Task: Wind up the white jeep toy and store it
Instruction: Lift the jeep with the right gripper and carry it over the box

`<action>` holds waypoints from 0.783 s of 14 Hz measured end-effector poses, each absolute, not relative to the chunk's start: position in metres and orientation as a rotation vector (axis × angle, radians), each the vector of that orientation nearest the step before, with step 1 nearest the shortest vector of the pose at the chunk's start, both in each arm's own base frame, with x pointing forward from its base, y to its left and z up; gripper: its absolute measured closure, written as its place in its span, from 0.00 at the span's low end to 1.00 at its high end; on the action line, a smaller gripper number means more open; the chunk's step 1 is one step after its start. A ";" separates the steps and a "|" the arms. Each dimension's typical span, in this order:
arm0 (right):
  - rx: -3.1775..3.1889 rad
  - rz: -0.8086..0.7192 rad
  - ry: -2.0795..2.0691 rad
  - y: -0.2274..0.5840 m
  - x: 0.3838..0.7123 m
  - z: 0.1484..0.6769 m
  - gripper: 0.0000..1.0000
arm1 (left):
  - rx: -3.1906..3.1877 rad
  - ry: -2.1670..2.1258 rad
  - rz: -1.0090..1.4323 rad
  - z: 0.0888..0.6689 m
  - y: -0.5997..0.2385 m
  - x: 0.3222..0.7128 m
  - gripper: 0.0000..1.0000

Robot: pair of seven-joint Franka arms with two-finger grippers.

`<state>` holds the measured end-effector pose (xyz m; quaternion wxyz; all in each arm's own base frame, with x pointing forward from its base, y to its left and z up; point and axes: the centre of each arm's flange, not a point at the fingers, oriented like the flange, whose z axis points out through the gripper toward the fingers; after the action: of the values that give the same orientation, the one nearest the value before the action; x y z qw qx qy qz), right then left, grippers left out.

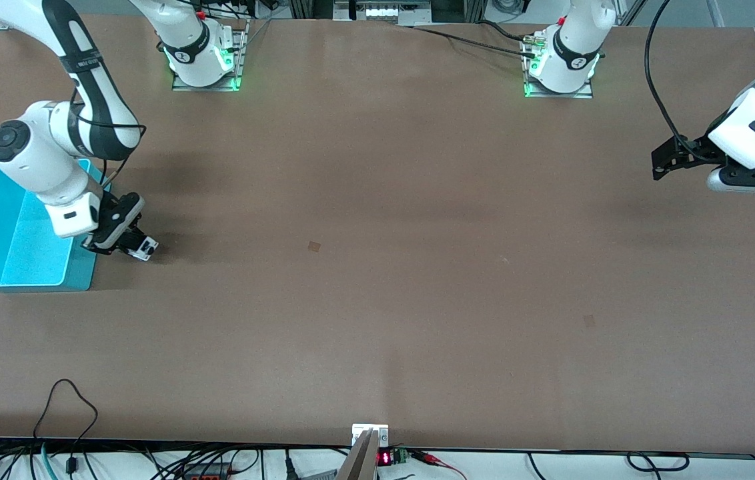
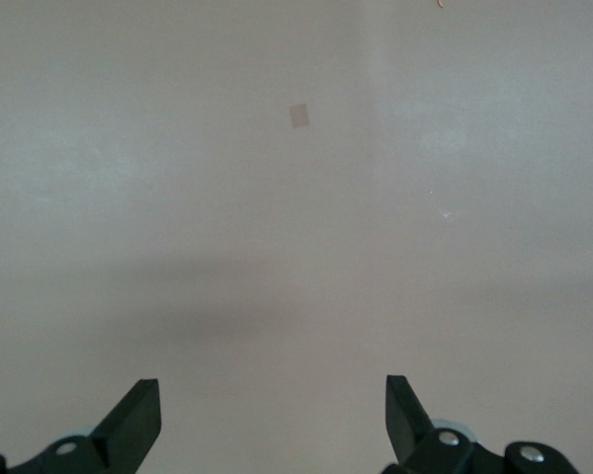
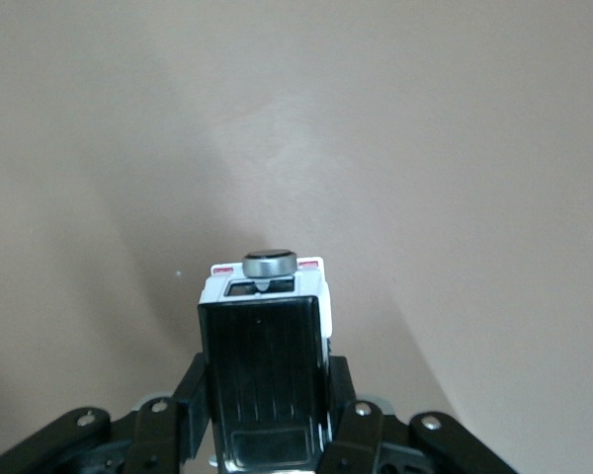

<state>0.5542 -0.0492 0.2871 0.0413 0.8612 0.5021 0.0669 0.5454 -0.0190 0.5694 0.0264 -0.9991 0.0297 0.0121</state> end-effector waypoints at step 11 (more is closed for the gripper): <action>3.026 0.019 0.675 -0.134 0.582 0.383 0.49 | -3.087 0.092 0.043 0.569 -0.019 0.545 0.00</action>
<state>0.5824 -0.1342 0.3827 0.0204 0.9758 0.2177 0.0061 0.5450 -0.0189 0.5691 0.0264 -0.9991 0.0296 0.0139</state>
